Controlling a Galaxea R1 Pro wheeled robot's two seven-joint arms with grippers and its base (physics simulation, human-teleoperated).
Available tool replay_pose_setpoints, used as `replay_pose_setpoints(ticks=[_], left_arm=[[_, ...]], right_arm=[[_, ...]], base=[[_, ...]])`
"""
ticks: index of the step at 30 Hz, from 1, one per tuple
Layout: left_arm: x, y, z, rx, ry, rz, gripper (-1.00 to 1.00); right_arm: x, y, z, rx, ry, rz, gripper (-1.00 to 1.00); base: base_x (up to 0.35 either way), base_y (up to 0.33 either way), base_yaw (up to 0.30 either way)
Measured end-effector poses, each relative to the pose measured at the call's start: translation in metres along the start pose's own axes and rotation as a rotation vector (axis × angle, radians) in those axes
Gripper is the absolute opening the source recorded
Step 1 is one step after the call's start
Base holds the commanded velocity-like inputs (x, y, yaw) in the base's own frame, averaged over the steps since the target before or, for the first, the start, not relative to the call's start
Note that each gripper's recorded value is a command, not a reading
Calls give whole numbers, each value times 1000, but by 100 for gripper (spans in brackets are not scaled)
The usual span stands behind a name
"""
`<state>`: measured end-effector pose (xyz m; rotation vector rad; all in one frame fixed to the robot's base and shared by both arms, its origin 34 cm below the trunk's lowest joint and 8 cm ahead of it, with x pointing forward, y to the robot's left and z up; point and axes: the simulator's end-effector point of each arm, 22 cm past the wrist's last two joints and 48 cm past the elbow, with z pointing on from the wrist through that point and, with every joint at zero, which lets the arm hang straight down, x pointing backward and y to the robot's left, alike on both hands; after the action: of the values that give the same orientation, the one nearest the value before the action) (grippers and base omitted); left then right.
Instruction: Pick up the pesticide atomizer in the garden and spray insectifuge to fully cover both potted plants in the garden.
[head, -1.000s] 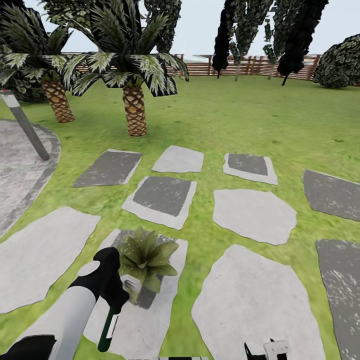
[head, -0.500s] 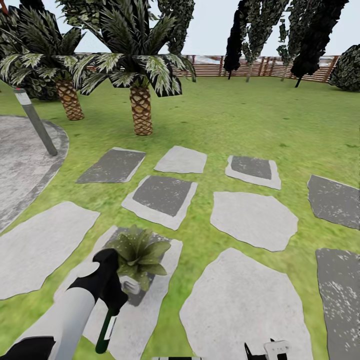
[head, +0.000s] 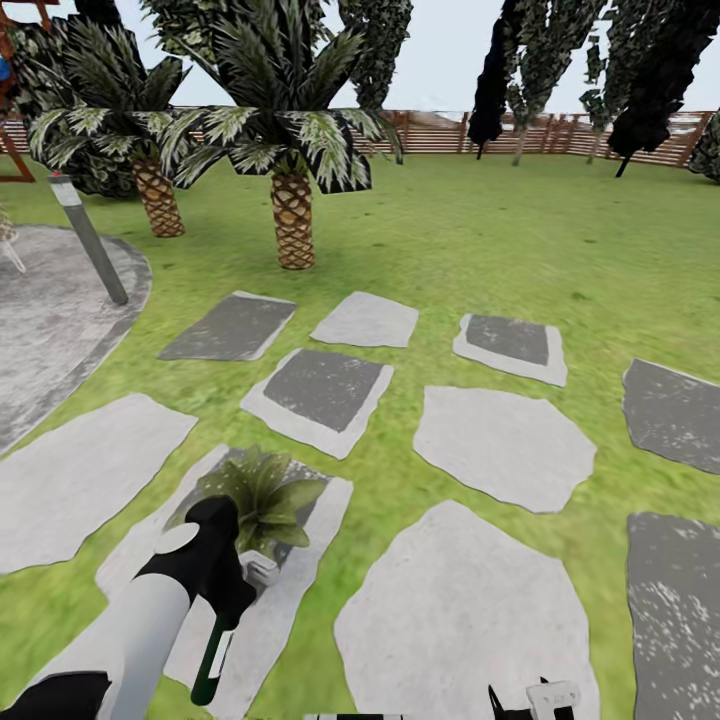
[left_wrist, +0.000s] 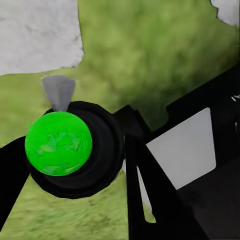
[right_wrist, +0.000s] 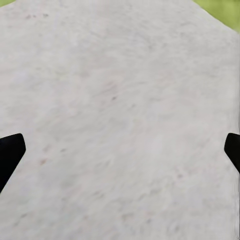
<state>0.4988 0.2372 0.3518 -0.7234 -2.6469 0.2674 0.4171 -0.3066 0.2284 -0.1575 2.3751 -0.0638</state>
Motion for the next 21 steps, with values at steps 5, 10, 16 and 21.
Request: replay_pose_setpoints(ticks=[5,10,16,21], left_arm=[[-1,1,-1,-4,-2,0,-100],[-1,1,-1,-6,-2,-1,-100],[-1,2,-1,-6,-2,-2,-100],[-1,2,-2,-8,-3,-2,-100]], right_arm=[[0,0,0,0,0,0,100],[0,0,0,0,0,0,100],[0,0,0,0,0,0,100],[0,0,0,0,0,-1,100]], base=[[47,-272,277],[128,-270,278],[156,-263,277],[192,-235,213]])
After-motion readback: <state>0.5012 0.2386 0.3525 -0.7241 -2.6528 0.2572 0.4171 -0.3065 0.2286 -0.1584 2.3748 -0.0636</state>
